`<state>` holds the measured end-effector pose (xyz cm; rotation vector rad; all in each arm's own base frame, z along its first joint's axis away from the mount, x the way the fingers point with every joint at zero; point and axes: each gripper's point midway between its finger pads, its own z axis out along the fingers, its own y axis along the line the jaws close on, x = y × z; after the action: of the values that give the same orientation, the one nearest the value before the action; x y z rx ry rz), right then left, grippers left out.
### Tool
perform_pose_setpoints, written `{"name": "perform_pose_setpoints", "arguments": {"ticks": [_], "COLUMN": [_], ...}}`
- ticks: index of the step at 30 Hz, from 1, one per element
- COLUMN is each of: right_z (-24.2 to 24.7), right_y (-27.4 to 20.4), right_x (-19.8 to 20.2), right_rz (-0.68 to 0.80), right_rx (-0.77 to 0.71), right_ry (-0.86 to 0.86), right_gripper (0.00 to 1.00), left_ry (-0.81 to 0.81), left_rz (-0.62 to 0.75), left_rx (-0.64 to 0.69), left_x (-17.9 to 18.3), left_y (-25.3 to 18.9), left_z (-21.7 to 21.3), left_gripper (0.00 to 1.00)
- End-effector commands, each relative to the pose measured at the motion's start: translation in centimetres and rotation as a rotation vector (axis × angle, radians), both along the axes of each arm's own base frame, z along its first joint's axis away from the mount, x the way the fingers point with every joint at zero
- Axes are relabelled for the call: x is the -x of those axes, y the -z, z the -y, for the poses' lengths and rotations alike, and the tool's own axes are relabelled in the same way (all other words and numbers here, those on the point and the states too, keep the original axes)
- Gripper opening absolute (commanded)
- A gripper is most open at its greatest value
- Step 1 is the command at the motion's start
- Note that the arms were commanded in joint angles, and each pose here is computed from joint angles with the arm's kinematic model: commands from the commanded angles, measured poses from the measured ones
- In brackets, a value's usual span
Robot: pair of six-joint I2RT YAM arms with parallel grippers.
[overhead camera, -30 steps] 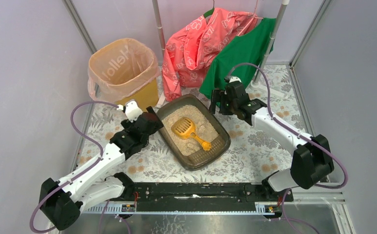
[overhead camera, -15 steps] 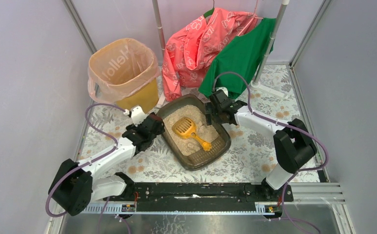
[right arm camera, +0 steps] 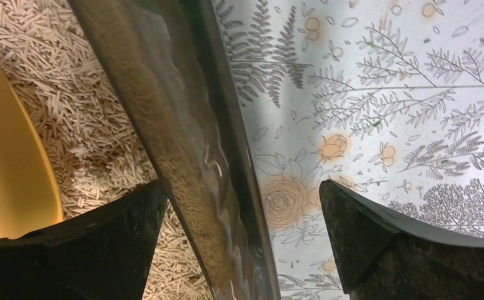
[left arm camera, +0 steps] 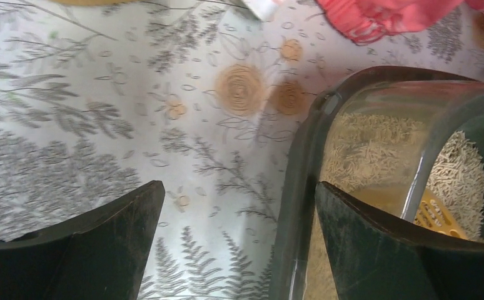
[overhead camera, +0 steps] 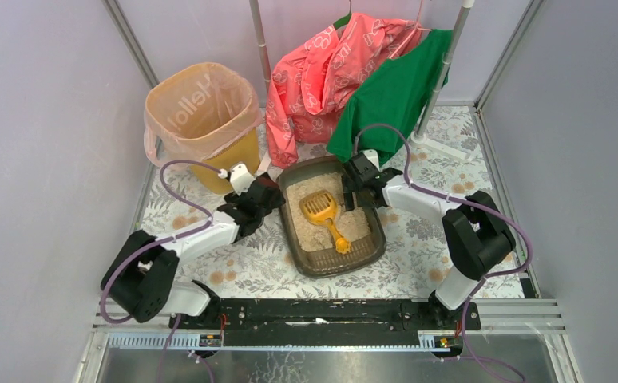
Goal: Clean the litter box
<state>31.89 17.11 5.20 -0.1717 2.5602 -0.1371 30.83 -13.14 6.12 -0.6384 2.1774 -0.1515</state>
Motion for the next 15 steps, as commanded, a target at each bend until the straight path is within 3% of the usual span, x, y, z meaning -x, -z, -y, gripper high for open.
{"name": "perform_pose_setpoints", "arguments": {"ticks": [1,10,15], "right_z": [2.4,6.8,5.2], "right_y": [-1.5,-2.4,-4.4], "right_x": [0.0,-0.5,-1.1], "right_rz": [0.036,0.039,0.078], "right_rx": [-0.014,-0.14,-0.235], "right_ry": [0.095,0.206,0.147], "right_gripper": [1.0,1.0,1.0], "left_ry": [0.124,0.227,0.188], "left_rz": [-0.068,-0.078,-0.032], "left_rx": [0.089,0.171,0.069], "left_x": [-0.1,0.4,-0.1], "left_y": [1.6,1.1,-1.3], "left_z": [3.7,9.0,7.3], "left_gripper": [0.98,0.99,0.98]}}
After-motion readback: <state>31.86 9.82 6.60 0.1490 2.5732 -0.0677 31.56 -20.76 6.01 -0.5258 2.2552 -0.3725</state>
